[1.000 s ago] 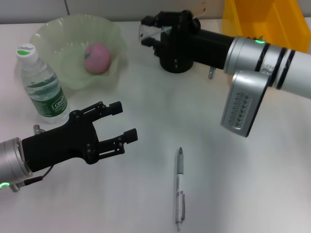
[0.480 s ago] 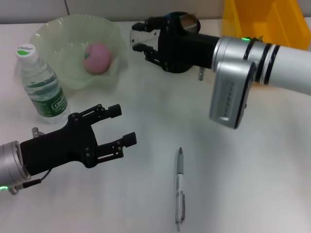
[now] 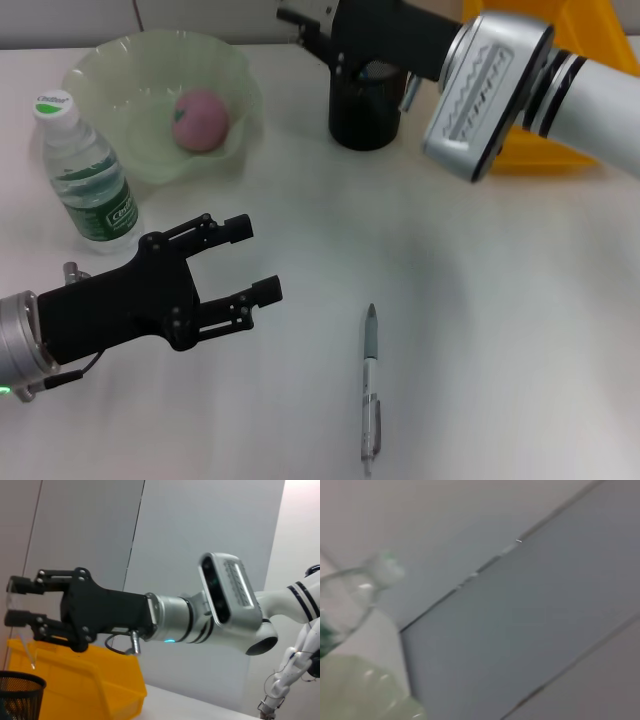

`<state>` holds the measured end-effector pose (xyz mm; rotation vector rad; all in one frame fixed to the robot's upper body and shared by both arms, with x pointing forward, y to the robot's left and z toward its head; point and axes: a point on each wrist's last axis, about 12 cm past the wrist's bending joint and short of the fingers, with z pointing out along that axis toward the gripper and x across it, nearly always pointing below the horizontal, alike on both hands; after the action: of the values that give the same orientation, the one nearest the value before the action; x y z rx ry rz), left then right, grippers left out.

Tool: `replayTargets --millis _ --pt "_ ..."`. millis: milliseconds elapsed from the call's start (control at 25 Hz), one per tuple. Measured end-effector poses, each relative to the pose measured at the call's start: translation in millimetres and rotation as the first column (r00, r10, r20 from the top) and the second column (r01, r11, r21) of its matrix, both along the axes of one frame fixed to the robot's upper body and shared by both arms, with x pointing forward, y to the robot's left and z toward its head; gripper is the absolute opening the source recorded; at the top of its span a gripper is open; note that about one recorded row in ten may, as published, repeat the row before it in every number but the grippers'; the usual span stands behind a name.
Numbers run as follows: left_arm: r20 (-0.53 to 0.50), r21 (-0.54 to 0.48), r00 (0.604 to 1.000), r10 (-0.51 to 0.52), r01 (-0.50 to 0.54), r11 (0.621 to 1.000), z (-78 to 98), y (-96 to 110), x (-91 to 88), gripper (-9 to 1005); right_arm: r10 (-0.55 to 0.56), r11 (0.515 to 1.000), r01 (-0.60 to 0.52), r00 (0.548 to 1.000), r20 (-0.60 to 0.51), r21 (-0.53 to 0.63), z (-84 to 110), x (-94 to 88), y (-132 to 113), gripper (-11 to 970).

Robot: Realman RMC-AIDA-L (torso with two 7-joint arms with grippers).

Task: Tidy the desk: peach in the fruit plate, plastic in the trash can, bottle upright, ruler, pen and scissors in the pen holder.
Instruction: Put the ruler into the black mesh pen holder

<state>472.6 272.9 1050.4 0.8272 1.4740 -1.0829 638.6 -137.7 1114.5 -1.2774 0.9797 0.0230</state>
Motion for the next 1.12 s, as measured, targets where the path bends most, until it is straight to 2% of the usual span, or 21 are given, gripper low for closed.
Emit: replayTargets --millis 360,640,960,1120 --pt "0.009 -0.010 1.000 -0.017 0.017 1.000 3.0 -2 2.1 801 -0.014 0.988 0.043 0.981 -0.193 0.150 1.6 2.8 0 382" --pt "0.016 -0.019 0.999 -0.033 0.033 0.999 4.8 -4 2.3 801 -0.071 0.943 0.164 0.949 -0.308 0.290 3.3 8.3 -8 383" --pt "0.022 -0.026 0.999 -0.050 0.051 0.998 6.4 -7 3.6 801 -0.091 0.909 0.251 0.899 -0.429 0.332 2.5 15.6 -9 383" --pt "0.024 -0.026 0.998 -0.053 0.054 0.998 6.9 -8 4.1 801 -0.096 0.886 0.283 0.887 -0.451 0.368 4.3 17.7 -11 384"
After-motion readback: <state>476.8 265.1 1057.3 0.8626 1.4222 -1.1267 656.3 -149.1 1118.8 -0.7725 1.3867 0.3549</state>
